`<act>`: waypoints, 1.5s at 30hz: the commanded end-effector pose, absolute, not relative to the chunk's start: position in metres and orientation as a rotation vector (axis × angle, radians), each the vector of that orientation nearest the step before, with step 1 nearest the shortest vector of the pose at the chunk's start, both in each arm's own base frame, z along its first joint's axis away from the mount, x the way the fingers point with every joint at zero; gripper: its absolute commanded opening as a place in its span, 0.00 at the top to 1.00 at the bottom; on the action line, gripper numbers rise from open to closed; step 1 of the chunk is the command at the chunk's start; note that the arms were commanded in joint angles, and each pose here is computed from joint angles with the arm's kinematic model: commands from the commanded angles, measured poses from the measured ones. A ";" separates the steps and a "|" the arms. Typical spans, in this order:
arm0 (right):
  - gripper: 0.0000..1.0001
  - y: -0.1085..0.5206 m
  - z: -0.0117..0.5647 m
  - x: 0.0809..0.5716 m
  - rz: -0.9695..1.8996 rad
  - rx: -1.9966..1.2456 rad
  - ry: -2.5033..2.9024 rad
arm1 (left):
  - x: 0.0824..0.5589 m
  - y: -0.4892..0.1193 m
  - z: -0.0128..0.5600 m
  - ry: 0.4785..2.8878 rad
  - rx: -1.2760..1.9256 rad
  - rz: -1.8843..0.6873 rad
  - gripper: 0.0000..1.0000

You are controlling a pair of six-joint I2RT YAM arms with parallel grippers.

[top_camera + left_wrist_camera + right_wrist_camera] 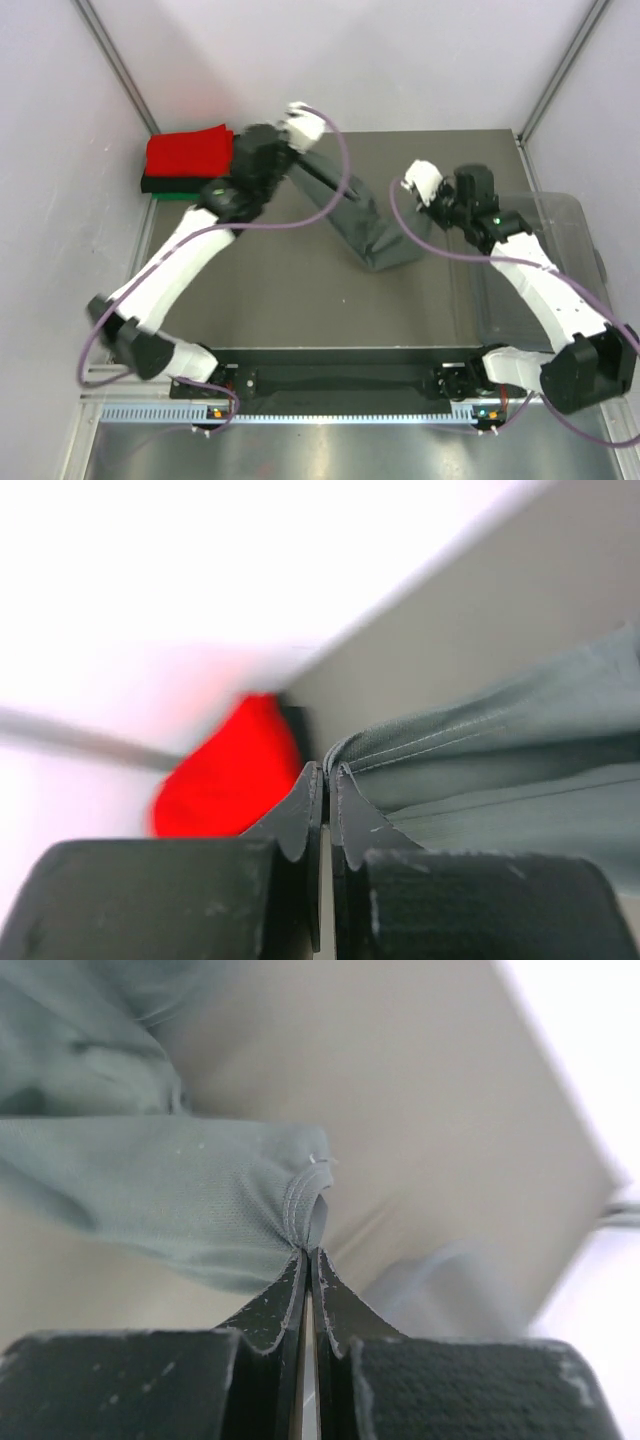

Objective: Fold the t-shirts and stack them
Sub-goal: Flatten the tshirt out

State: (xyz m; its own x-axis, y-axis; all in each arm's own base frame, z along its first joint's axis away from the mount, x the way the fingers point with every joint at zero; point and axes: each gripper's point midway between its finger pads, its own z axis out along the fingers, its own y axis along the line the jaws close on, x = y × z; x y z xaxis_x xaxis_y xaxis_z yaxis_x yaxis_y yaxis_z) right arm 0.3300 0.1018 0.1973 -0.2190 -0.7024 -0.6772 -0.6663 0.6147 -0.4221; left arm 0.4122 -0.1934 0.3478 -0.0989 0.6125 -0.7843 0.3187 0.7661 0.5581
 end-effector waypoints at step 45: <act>0.60 0.159 0.121 0.409 0.297 -1.223 2.124 | 0.196 -0.058 0.167 2.242 0.855 -0.061 0.68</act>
